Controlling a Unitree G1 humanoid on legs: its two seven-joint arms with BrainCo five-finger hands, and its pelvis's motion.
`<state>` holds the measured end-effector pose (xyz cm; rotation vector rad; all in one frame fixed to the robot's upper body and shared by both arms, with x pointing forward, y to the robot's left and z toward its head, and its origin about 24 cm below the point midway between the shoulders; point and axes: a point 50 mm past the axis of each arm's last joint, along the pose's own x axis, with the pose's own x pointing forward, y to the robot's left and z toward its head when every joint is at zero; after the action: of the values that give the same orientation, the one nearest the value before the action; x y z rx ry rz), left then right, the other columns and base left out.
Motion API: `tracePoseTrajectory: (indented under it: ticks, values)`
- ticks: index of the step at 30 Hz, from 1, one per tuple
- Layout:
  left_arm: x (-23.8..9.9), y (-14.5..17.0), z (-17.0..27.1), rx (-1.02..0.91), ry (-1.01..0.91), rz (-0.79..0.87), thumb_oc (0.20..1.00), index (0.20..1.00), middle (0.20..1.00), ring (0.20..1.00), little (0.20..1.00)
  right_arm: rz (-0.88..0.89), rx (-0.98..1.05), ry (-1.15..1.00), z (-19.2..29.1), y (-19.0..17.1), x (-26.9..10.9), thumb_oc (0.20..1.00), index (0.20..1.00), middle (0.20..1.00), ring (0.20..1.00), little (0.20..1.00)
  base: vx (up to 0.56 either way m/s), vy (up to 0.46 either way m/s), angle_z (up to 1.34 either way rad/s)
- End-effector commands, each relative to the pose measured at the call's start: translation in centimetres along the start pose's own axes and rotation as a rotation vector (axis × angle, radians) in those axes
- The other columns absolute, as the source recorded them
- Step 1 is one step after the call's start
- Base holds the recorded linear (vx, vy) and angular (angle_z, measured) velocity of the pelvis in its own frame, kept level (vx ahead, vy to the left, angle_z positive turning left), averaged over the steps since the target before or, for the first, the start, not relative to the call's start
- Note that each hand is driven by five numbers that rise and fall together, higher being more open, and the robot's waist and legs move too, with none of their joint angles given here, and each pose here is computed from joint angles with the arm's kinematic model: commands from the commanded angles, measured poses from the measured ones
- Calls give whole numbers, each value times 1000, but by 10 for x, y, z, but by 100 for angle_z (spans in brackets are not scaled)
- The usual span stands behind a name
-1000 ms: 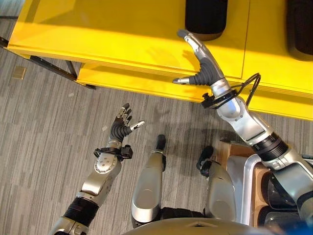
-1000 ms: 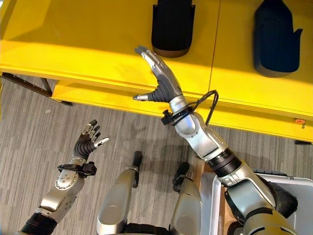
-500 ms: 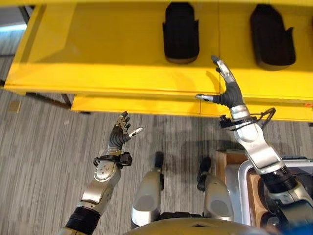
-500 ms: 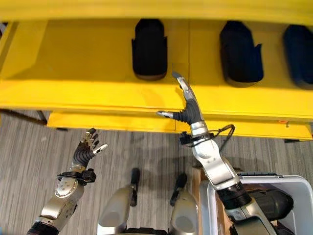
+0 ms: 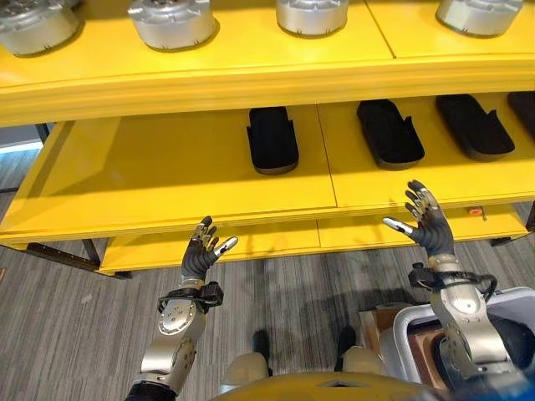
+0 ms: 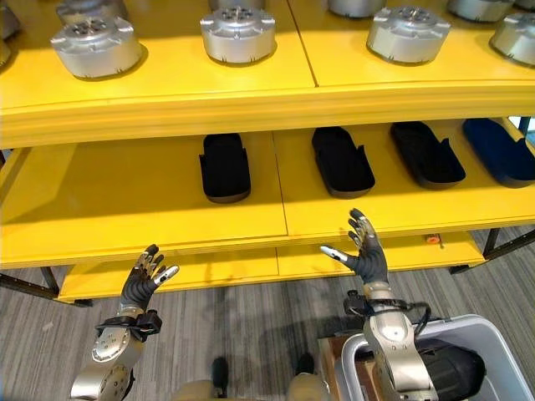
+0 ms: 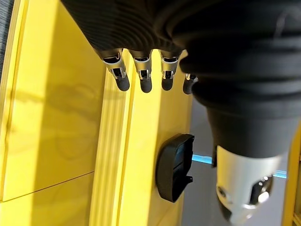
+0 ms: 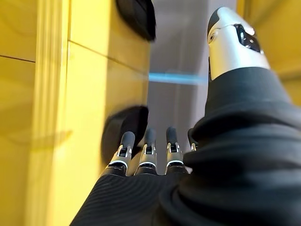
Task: Move parts from the plastic box to the shelf.
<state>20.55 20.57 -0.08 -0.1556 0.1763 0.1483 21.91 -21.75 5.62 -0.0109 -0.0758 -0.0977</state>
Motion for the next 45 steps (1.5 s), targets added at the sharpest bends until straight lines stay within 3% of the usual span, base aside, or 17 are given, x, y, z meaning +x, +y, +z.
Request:
tracePoseTrajectory:
  ticks: [1,9,15,22,29,39,45]
  values:
    - [-1,14,17,102,-88,21,1000,1000,1000,1000,1000,-16,85,-116,19,-1,4,1000,1000,1000,1000,1000,-28,193,-14]
    - [11,15,37,204,-166,-8,1000,1000,1000,1000,1000,-19,195,-91,10,5,1,1000,1000,1000,1000,1000,-77,208,-19]
    - [6,16,25,181,-113,-4,1000,1000,1000,1000,1000,46,245,-27,-2,9,-9,1000,1000,1000,1000,1000,-9,137,-101]
    - [-8,17,7,123,-48,-3,1000,1000,1000,1000,1000,43,230,-24,0,4,-10,1000,1000,1000,1000,1000,36,-45,-74]
    - [-1,10,11,196,-62,-66,1000,1000,1000,1000,1000,13,195,-19,0,-12,-23,1000,1000,1000,1000,1000,-32,26,-18]
    - [-9,40,21,170,-92,81,1000,1000,1000,1000,1000,155,214,-18,2,28,5,1000,1000,1000,1000,1000,-61,-172,-102]
    - [-9,35,13,129,-61,75,1000,1000,1000,1000,1000,222,193,-46,12,33,6,1000,1000,1000,1000,1000,84,-329,-27]
